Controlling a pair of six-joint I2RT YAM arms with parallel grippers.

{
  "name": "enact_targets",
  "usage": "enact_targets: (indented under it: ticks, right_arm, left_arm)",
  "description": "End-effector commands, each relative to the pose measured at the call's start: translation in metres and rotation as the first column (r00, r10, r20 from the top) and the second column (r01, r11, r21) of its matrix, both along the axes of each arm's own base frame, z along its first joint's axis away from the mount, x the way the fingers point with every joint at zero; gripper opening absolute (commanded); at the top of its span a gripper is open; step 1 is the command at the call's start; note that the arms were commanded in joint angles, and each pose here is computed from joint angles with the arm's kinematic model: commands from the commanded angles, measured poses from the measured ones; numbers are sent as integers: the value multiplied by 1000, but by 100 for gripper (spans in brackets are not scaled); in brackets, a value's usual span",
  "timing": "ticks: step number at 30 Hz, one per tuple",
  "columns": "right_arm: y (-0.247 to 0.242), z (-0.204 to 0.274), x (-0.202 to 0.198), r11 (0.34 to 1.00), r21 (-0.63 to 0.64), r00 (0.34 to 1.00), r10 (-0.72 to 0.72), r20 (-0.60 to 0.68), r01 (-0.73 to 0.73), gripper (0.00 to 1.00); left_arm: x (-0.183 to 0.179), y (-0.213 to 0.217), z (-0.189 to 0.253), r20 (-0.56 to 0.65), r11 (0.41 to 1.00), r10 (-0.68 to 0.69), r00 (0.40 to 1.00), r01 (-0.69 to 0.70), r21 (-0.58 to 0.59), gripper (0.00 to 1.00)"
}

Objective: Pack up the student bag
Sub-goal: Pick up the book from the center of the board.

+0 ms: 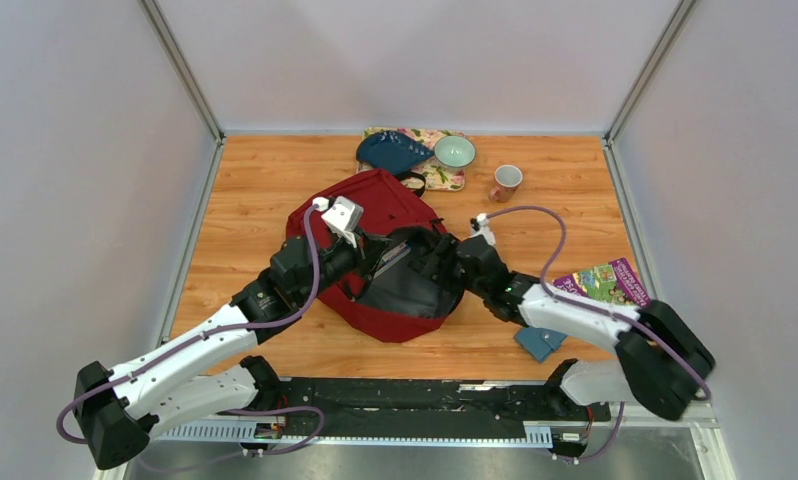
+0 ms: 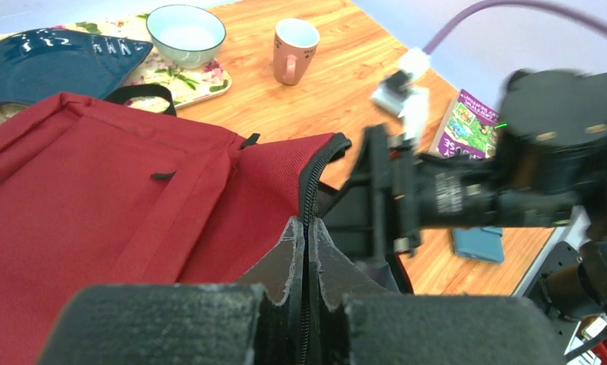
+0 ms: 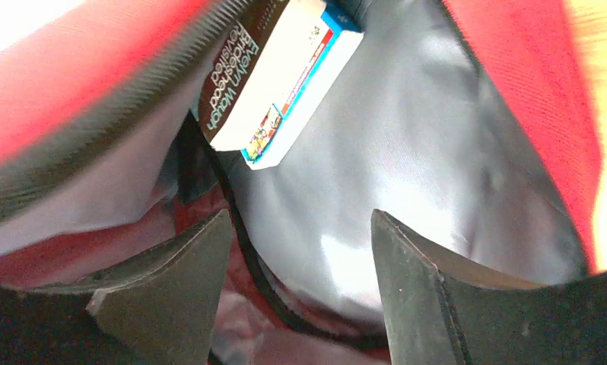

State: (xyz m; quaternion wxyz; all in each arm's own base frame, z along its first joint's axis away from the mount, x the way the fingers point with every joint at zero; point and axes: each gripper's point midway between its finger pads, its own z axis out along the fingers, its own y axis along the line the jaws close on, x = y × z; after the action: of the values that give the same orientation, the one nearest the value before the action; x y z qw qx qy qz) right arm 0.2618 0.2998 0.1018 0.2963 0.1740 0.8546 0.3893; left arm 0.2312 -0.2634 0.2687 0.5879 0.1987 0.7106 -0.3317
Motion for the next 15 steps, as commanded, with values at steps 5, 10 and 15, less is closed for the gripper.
enact_targets:
  ticks: [5,10,15]
  right_arm:
    - [-130,37,-23,916,-244,945,-287,157,318,83]
    - [-215,59,-32,793,-265,836,-511,200,548,90]
    - [-275,56,-50,681,-345,755,-638,155,646,97]
  left_arm:
    - [-17,-14,15,44,991,-133,990,134,-6,0]
    - [-48,-46,8,-82,922,-381,921,386,44,42]
    - [-46,-48,25,-25,926,-376,926,376,1,73]
